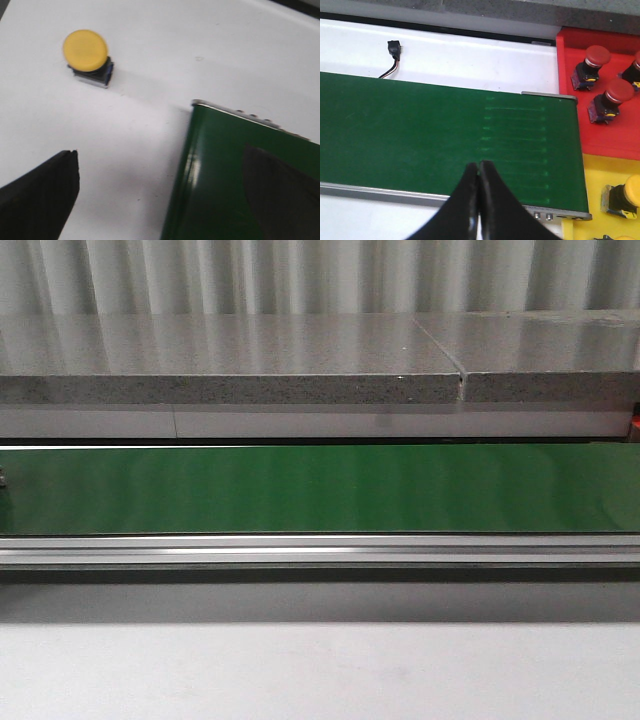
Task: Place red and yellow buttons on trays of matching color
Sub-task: 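Grasp the last yellow mushroom button from the table with the left gripper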
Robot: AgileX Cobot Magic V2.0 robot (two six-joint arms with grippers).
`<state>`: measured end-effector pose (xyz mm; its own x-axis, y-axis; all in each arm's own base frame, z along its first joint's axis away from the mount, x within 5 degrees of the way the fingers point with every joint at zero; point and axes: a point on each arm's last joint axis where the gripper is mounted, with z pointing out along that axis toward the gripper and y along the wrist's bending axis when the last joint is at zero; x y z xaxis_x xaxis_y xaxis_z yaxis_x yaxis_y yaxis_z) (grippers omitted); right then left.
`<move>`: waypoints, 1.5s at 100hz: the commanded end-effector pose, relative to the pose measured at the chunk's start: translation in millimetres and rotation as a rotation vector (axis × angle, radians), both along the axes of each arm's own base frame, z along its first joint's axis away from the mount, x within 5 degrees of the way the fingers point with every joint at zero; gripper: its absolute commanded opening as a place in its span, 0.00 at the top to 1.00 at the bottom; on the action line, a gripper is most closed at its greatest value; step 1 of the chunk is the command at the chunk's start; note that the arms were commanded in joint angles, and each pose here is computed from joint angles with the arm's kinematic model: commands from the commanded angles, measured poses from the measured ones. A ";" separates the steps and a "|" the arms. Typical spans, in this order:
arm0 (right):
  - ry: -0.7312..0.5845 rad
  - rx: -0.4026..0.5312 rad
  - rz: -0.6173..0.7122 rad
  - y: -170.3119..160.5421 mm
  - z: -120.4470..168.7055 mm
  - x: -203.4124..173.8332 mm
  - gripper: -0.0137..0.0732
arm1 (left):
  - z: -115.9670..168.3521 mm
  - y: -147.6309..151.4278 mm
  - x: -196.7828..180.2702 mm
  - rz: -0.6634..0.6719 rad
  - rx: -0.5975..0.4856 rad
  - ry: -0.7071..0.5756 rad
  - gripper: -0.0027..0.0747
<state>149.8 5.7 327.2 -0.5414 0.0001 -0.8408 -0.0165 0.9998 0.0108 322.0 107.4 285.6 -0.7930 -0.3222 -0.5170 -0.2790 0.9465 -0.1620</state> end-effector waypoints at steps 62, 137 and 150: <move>-0.101 -0.009 0.009 0.3 14.5 1.3 0.92 | -50.5 68.5 57.3 0.145 0.047 -0.070 0.15; -0.101 -0.009 0.009 0.3 14.5 1.3 0.92 | -68.7 75.3 104.2 0.098 0.026 -0.047 0.45; -0.101 -0.009 0.009 0.3 14.5 1.3 0.92 | -70.0 73.2 102.8 0.090 0.013 -0.023 0.78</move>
